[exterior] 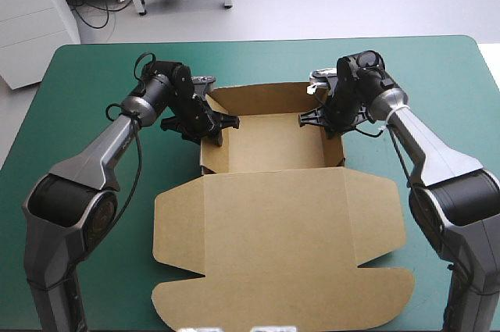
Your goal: Fold the box
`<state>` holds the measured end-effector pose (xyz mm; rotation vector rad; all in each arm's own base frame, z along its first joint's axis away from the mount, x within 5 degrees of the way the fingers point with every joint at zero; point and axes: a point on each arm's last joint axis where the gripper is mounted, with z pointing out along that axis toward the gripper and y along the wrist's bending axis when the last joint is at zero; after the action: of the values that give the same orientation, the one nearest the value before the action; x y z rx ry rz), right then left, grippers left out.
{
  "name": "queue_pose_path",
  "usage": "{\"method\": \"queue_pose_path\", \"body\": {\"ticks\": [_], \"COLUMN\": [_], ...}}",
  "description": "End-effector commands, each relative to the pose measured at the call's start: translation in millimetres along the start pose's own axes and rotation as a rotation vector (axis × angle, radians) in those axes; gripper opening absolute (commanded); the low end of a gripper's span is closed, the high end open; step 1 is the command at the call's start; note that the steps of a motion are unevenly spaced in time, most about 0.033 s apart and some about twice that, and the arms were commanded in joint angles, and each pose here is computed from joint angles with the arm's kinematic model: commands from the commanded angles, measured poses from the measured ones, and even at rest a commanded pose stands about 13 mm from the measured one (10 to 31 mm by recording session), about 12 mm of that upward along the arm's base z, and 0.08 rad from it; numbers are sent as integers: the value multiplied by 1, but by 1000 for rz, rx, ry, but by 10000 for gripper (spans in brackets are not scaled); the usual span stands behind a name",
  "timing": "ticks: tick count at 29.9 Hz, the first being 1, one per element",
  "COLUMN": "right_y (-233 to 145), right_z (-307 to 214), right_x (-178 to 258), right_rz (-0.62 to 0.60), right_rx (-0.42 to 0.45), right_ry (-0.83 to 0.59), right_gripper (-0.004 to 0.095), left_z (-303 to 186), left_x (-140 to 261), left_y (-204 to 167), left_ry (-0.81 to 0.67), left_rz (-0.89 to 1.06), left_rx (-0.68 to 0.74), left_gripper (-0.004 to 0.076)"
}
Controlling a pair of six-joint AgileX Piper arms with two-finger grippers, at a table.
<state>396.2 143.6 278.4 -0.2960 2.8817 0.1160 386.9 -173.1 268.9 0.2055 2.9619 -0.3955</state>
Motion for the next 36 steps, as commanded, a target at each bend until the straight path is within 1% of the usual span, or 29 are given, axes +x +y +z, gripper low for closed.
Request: {"method": "queue_pose_path", "body": {"ticks": [1, 3, 6, 8, 9, 13, 18, 22, 27, 31, 34, 35, 36], "right_y": [-1, 0, 1, 1, 1, 1, 1, 3, 4, -1, -3, -3, -3], "right_z": [-29, -29, -29, -29, -29, -29, -38, -63, -111, -148, -171, -178, -184], "right_x": [2, 2, 2, 3, 3, 3, 0, -7, -7, 6, 17, 21, 24], "right_rz": [-21, -18, -25, -25, -25, -25, -36, -46, -51, -59, -60, -65, -69], "right_rx": [-17, -27, -34, -34, -34, -34, -36, -45, -62, -28, -28, -29, -29], "right_ry": [-51, -50, -49, -47, -47, -47, -76, -162, -304, -389, -443, -460, -474], "right_gripper": [327, 461, 647, 740, 769, 789, 789, 789, 790, 789, 789, 789, 789], "left_z": [-38, -38, -38, -38, -38, -38, -61, -101, -157, -199, -227, -238, -246], "left_x": [6, 6, 7, 7, 8, 7, -3, -11, -13, 1, 18, 26, 32], "left_y": [-13, -12, -11, -9, -9, -7, -7, -18, -30, -36, -37, -37, -37], "left_ry": [-63, -65, -55, -46, -39, -45, -141, -281, -470, -587, -650, -674, -694], "left_rz": [25, 27, 26, 30, 32, 37, 66, 90, 125, 145, 164, 185, 202], "left_rx": [50, 43, 32, 14, 6, -12, -58, -27, 17, 47, 60, 59, 59], "left_gripper": [425, 444, 444, 444, 444, 444, 443, 444, 442, 442, 442, 436, 414]}}
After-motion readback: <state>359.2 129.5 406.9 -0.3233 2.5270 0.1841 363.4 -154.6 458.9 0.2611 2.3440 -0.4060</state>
